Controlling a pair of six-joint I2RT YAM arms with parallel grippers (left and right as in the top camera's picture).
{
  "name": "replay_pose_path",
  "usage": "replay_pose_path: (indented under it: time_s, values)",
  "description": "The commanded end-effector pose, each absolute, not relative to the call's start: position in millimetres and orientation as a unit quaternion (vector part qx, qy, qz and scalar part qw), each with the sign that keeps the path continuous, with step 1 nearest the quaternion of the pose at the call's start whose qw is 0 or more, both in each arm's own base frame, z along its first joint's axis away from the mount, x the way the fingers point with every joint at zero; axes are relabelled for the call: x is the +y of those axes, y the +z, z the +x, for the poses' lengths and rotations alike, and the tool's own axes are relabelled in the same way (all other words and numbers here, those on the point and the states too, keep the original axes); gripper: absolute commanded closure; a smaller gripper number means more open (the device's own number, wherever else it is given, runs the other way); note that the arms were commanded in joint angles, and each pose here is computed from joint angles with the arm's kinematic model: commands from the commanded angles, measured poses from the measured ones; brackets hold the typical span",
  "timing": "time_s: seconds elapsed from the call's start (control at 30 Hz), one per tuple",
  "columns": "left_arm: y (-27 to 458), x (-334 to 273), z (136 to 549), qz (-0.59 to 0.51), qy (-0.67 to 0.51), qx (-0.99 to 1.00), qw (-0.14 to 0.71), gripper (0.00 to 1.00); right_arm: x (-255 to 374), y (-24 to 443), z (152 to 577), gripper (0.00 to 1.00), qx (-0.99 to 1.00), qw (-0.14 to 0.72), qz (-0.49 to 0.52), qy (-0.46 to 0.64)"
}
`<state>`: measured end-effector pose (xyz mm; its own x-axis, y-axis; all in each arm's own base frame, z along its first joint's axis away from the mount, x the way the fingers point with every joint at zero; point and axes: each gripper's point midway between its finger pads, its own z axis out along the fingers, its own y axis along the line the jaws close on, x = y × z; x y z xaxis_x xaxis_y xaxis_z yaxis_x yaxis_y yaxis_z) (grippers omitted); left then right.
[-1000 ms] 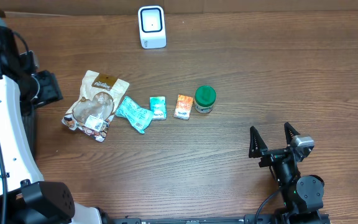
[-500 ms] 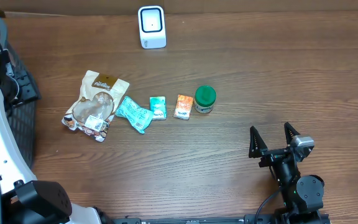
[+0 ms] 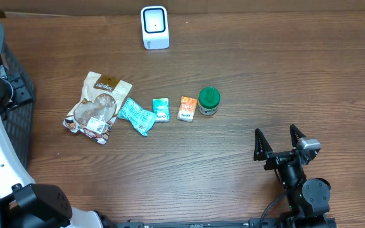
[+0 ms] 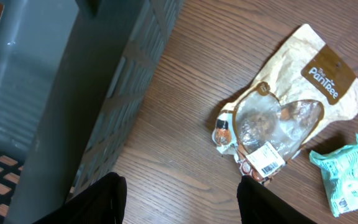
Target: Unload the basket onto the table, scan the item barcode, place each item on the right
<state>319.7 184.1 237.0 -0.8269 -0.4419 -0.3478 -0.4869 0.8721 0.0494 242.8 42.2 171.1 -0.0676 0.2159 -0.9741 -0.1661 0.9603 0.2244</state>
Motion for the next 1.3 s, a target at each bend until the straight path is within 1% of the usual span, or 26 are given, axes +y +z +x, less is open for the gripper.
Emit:
replay_pose_path:
  time_s: [0.0, 0.2, 0.33, 0.43, 0.5, 0.7, 0.8, 1.03, 1.13, 1.2, 1.27]
  values:
    - [249.2, 200.9, 313.9, -0.255, 0.091, 0.945, 0.181, 0.39, 41.0, 169.4, 243.1, 0.00, 0.716, 0.685, 0.017, 0.135]
    - [249.3, 201.9, 313.7, -0.260, 0.090, 0.944, 0.182, 0.39, 41.0, 169.4, 243.1, 0.00, 0.716, 0.685, 0.017, 0.135]
    - [248.9, 190.5, 320.9, -0.252, 0.054, 0.947, 0.193, 0.41, 41.0, 169.4, 243.1, 0.00, 0.716, 0.685, 0.017, 0.135]
    - [251.7, 156.4, 338.7, -0.186, -0.029, 0.958, 0.218, 0.43, 41.0, 169.4, 243.1, 0.00, 0.716, 0.685, 0.017, 0.135]
    - [253.7, 139.0, 345.9, -0.150, -0.057, 0.961, 0.226, 0.44, 41.0, 169.4, 243.1, 0.00, 0.716, 0.685, 0.017, 0.135]
    - [251.0, 88.6, 355.6, -0.087, -0.079, 0.971, 0.209, 0.43, 41.0, 169.4, 243.1, 0.00, 0.716, 0.685, 0.017, 0.136]
    - [249.4, 61.6, 360.0, -0.060, -0.089, 0.974, 0.201, 0.40, 41.0, 169.4, 243.1, 0.00, 0.716, 0.685, 0.017, 0.135]
    - [250.1, 16.8, 367.2, -0.023, -0.104, 0.974, 0.198, 0.39, 41.0, 169.5, 243.1, 0.00, 0.716, 0.685, 0.017, 0.135]
    - [250.0, 1.1, 367.9, -0.005, -0.109, 0.975, 0.196, 0.31, 41.0, 169.4, 243.1, 0.00, 0.716, 0.685, 0.017, 0.135]
    - [250.4, -8.5, 368.8, 0.002, -0.113, 0.974, 0.196, 0.23, 41.0, 169.4, 243.1, 0.00, 0.716, 0.685, 0.017, 0.135]
    - [250.9, -16.0, 369.9, 0.009, -0.115, 0.974, 0.197, 0.23, 41.0, 169.4, 243.1, 0.00, 0.716, 0.685, 0.017, 0.135]
